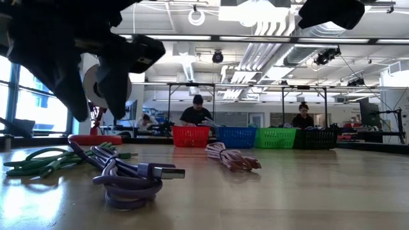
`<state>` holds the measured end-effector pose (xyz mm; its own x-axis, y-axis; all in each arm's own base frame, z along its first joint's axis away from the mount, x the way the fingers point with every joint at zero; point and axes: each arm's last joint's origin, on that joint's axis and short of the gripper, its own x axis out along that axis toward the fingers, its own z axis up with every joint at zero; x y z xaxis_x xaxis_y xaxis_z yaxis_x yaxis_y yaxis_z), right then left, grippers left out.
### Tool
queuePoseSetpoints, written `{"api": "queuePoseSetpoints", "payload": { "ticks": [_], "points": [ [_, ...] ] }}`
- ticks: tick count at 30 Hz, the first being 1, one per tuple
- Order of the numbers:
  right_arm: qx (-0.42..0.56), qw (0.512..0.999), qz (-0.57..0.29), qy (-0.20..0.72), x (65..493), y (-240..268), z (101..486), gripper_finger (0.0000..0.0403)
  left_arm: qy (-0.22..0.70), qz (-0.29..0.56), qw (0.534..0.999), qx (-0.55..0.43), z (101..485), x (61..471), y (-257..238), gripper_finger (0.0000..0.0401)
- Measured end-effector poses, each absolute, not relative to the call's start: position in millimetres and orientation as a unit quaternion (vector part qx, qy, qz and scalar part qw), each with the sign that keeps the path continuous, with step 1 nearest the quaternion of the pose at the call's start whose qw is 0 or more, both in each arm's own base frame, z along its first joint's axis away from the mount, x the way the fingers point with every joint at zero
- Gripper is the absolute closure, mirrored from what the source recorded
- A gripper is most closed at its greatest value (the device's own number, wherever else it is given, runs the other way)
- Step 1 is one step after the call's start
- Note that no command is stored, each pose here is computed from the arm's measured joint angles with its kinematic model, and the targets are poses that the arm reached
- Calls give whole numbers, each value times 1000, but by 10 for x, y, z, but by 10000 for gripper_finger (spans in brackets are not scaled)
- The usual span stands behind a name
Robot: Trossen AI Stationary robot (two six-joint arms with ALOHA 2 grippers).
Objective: Pick & Place USB Port
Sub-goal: Put the purple charger cable into the black bin
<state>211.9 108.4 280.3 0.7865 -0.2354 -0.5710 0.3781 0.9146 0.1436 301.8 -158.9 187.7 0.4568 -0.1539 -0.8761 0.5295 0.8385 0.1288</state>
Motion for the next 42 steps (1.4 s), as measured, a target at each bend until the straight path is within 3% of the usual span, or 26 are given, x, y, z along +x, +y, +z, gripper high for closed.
{"api": "queuePoseSetpoints", "payload": {
  "ticks": [37, 42],
  "points": [
    [143, 944, -136, 266, 2043, 1261, 2828, 286, 482, -216, 827, 194, 1555, 3167, -1664, 252],
    [159, 945, -124, 256, 2064, 1281, 2854, 286, 502, -218, 815, 190, 1343, 3276, -1569, 277]
  ]
}}
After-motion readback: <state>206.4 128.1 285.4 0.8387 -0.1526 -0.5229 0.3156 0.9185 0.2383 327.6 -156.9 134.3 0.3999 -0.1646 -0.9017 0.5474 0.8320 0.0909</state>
